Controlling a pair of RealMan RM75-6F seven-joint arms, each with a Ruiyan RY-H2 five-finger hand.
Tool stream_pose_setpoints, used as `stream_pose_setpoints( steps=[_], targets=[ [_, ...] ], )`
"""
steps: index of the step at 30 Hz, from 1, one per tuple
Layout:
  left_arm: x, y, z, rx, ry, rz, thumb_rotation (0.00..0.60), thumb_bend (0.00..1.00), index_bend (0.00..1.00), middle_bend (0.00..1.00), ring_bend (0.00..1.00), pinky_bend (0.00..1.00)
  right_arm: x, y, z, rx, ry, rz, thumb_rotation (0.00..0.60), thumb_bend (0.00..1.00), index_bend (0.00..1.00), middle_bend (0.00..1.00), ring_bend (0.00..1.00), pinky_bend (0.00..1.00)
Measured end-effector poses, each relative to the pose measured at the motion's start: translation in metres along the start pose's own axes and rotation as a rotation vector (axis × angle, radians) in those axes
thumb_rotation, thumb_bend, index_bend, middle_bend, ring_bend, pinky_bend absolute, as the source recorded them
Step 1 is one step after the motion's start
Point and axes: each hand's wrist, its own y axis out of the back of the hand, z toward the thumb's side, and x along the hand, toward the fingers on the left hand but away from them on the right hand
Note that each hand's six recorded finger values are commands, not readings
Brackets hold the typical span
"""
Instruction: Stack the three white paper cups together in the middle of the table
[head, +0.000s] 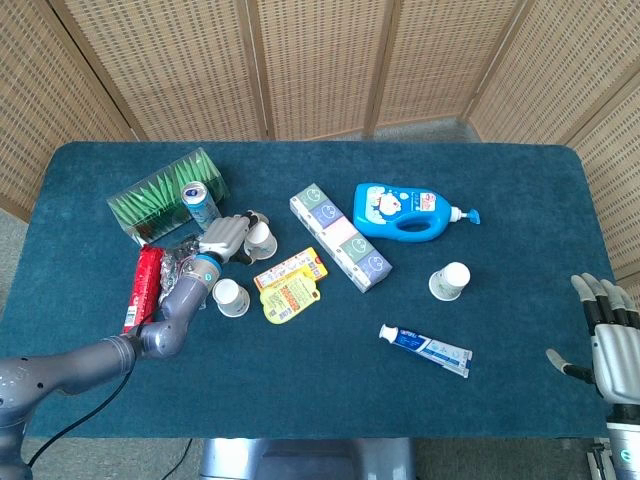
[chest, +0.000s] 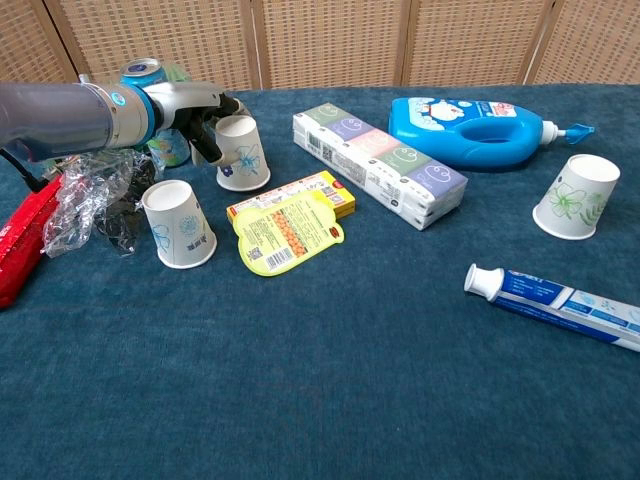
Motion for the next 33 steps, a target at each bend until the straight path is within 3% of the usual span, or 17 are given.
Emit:
stream_pose_setpoints(
  steps=[10,23,33],
  targets=[
    [-0.026,0.028,0.004,-0.026,-0.063,0.03,0.6,0.52,0.24,0.21,0.26,0.52,-0.003,-0.002,0.005,0.005,0.009,0.008,0.6,0.15,0.0,0.0,0.0,0.11],
    [-0.084,0.069,0.002,-0.075,-0.156,0.036,0.6,0.52,0.24,0.21,0.26,0.52,-0.005,-0.006,0.015,0.01,0.025,0.018,0.6,0.15,0.0,0.0,0.0,0.12],
    [-0.118,0.062,-0.008,-0.057,-0.182,-0.057,0.6,0.52,0.24,0.21,0.26,0.52,-0.005,-0.008,0.017,0.009,0.028,0.024,0.6,0.15,0.0,0.0,0.0,0.11]
  ],
)
